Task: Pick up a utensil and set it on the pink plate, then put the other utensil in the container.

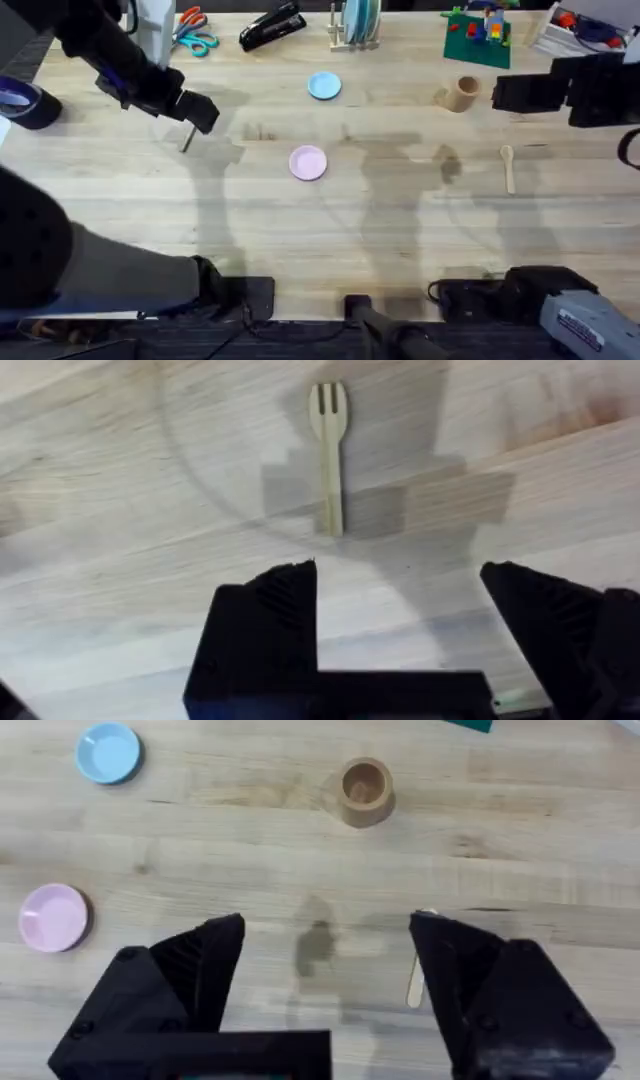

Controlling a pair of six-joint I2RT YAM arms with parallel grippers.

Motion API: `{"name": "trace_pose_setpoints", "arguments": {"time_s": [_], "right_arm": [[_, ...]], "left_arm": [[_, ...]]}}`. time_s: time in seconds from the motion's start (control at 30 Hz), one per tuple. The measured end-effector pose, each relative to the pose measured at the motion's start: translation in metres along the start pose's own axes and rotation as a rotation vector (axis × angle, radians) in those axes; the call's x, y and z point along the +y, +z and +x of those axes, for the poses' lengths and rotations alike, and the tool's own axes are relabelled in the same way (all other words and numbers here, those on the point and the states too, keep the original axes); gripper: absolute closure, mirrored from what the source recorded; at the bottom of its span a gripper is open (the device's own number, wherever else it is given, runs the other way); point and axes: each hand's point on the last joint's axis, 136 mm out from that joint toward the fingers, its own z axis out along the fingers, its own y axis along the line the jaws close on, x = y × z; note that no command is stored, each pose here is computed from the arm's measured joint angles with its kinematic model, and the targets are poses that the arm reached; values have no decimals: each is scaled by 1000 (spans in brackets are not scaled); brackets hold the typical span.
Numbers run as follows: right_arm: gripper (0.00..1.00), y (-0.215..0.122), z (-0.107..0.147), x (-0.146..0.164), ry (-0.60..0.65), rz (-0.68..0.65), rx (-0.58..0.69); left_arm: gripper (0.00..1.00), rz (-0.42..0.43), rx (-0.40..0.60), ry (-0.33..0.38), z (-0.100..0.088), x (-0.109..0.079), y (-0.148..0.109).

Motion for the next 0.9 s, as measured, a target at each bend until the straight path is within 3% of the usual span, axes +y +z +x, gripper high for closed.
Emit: {"name": "trace_pose_setpoints", "arguments": {"time_s": [0.23,0.9], "right_arm": [[8,0,0,0,0,0,0],[7,0,0,0,0,0,0]], "left_arm": [[6,21,-16,-3,-12,14,26],[6,78,2,25,-30,25,95]]}}
